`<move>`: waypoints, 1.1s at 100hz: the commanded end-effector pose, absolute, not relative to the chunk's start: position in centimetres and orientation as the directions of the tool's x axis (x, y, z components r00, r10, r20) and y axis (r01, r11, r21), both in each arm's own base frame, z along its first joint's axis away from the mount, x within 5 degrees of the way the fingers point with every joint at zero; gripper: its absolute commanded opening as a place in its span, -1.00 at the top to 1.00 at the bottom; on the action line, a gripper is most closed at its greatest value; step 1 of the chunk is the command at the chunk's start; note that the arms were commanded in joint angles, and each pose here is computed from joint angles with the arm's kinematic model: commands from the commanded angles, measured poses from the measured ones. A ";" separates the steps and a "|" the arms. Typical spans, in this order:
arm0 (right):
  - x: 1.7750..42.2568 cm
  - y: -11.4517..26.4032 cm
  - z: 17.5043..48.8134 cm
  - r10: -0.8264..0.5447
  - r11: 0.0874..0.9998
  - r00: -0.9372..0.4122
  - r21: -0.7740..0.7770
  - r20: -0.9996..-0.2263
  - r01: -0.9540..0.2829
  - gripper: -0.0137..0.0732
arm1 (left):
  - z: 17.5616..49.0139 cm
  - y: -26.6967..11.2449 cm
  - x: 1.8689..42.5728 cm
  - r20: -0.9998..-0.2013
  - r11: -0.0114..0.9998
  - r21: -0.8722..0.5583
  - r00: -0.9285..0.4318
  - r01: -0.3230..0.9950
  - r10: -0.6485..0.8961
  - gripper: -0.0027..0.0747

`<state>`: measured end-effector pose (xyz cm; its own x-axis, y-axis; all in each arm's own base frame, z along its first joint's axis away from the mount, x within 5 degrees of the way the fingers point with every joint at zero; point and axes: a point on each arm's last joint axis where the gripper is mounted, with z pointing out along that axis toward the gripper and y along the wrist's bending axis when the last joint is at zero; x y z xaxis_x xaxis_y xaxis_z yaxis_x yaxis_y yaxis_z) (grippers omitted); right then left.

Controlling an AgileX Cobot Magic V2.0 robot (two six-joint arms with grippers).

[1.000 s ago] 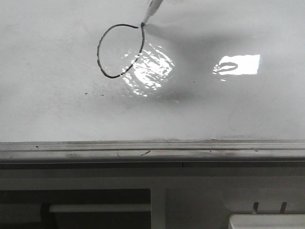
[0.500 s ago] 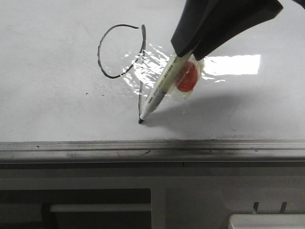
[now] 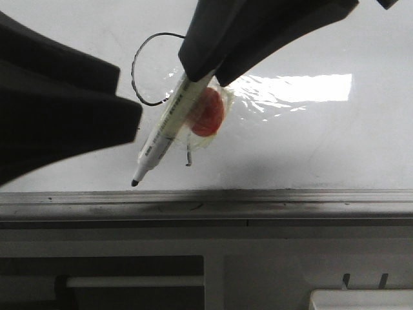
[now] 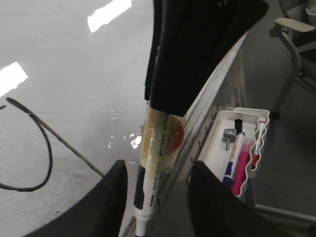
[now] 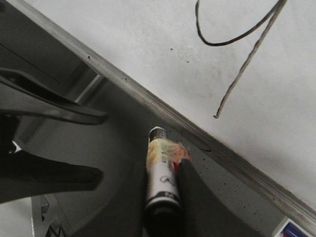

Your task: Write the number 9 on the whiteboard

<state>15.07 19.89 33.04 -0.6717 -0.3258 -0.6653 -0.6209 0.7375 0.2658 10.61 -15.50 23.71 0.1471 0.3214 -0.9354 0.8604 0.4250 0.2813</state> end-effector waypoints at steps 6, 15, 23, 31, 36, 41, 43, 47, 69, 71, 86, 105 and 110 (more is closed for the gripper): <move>14.7 20.1 35.3 -0.248 0.701 -0.641 0.323 -0.726 -0.636 0.86 | 24.2 -16.9 11.2 -0.960 0.424 0.249 0.163 0.871 0.228 0.21; 14.6 20.2 35.3 -0.239 0.698 -0.653 0.340 -0.719 -0.630 0.86 | 23.5 -17.2 11.5 -0.958 0.421 0.236 0.136 0.876 0.253 0.21; 14.5 20.2 35.3 -0.236 0.696 -0.662 0.351 -0.712 -0.626 0.86 | 23.1 -17.3 11.9 -0.968 0.457 0.188 0.084 0.869 0.239 0.21; 14.4 20.2 35.2 -0.235 0.695 -0.671 0.361 -0.703 -0.621 0.86 | 23.1 -17.3 12.2 -0.977 0.493 0.143 0.044 0.858 0.207 0.21; 14.4 20.2 35.2 -0.234 0.695 -0.673 0.364 -0.702 -0.621 0.86 | 23.0 -17.4 12.3 -0.978 0.493 0.141 0.043 0.859 0.204 0.21; 14.4 20.2 35.2 -0.234 0.695 -0.673 0.364 -0.702 -0.621 0.86 | 22.9 -17.5 12.3 -0.978 0.492 0.140 0.041 0.859 0.206 0.21; 14.4 20.2 35.2 -0.234 0.695 -0.673 0.364 -0.702 -0.621 0.86 | 22.9 -17.5 12.3 -0.978 0.492 0.139 0.040 0.859 0.207 0.22; 14.4 20.2 35.2 -0.234 0.695 -0.673 0.364 -0.702 -0.621 0.86 | 22.7 -17.6 12.3 -0.977 0.491 0.139 0.036 0.860 0.212 0.23; 14.4 20.2 35.2 -0.234 0.695 -0.673 0.364 -0.702 -0.621 0.86 | 22.7 -17.6 12.4 -0.976 0.491 0.138 0.035 0.860 0.213 0.92; 14.4 20.2 35.2 -0.234 0.695 -0.673 0.364 -0.702 -0.621 0.86 | 22.7 -17.6 12.4 -0.976 0.491 0.138 0.035 0.860 0.213 0.99; 14.4 20.2 35.2 -0.234 0.695 -0.673 0.364 -0.702 -0.621 0.51 | 22.7 -17.5 12.5 -0.978 0.505 0.123 0.019 0.854 0.206 0.98; 14.6 20.1 35.2 -0.244 0.699 -0.650 0.334 -0.719 -0.632 -0.13 | 22.9 -16.5 13.6 -0.983 0.674 -0.098 -0.178 0.732 0.051 0.98; 14.6 20.1 35.2 -0.245 0.700 -0.649 0.332 -0.720 -0.633 -0.14 | 22.9 -16.2 13.9 -0.973 0.710 -0.161 -0.229 0.685 0.001 0.98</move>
<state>14.58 20.26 33.08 -0.7070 -0.2998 -0.6405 -0.6058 0.7240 0.3299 13.11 -16.44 21.02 -0.1965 0.1970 -0.9605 0.7695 0.6381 -0.0265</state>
